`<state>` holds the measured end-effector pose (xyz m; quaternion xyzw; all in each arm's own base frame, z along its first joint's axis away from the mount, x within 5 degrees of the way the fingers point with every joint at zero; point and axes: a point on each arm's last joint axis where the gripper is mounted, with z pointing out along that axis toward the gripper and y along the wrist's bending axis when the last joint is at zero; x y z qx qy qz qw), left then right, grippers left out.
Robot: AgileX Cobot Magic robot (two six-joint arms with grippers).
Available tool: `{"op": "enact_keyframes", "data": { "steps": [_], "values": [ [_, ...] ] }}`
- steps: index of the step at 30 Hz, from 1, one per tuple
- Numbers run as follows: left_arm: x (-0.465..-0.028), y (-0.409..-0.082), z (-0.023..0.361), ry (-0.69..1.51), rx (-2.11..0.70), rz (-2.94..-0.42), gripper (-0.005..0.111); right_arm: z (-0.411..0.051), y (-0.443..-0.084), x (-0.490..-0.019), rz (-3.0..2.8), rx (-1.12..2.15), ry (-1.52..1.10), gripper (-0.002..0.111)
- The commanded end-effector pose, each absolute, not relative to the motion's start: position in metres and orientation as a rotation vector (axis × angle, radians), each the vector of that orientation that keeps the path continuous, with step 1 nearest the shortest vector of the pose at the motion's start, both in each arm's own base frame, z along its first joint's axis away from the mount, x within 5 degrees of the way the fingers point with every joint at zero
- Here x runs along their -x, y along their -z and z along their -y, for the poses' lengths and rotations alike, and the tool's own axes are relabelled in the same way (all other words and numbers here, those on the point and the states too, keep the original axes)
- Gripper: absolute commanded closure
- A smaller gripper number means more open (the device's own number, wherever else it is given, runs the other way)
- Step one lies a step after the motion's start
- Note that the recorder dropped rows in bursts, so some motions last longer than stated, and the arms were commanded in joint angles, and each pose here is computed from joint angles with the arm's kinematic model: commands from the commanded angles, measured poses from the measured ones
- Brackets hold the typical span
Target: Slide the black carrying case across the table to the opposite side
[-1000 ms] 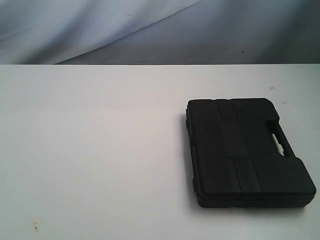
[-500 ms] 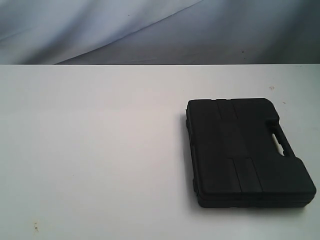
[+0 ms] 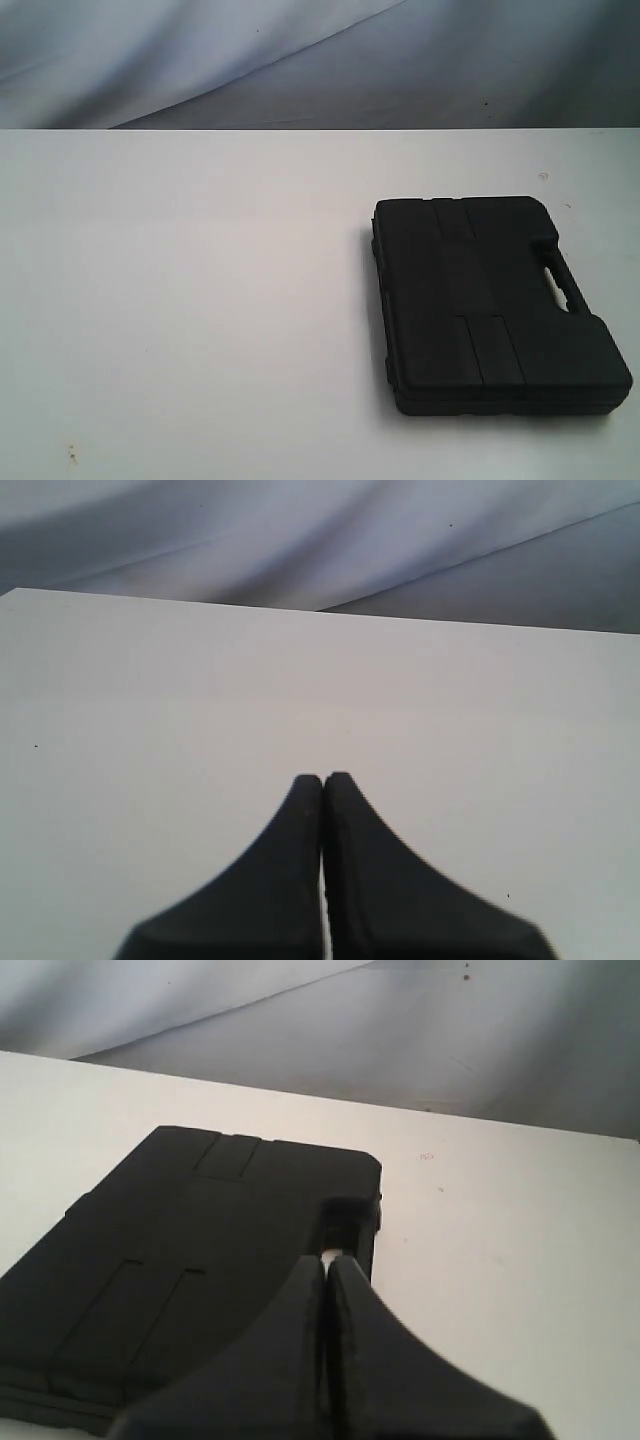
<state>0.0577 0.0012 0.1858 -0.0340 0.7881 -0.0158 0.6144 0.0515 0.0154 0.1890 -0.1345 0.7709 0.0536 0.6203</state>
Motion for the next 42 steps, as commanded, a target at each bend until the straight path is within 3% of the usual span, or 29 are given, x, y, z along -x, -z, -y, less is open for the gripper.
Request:
{"op": "enact_keyframes", "data": {
  "steps": [1, 42],
  "values": [
    [-0.0579, -0.185, -0.0014, 0.035, 0.082, -1.812, 0.107, -0.0155, -0.1844, -0.0518, -1.774, 0.327, -0.11, 0.108],
    [-0.0579, -0.185, -0.0014, 0.035, 0.082, -1.812, 0.107, -0.0153, -0.1845, -0.0519, -1.771, 0.331, -0.102, 0.108]
  ]
}}
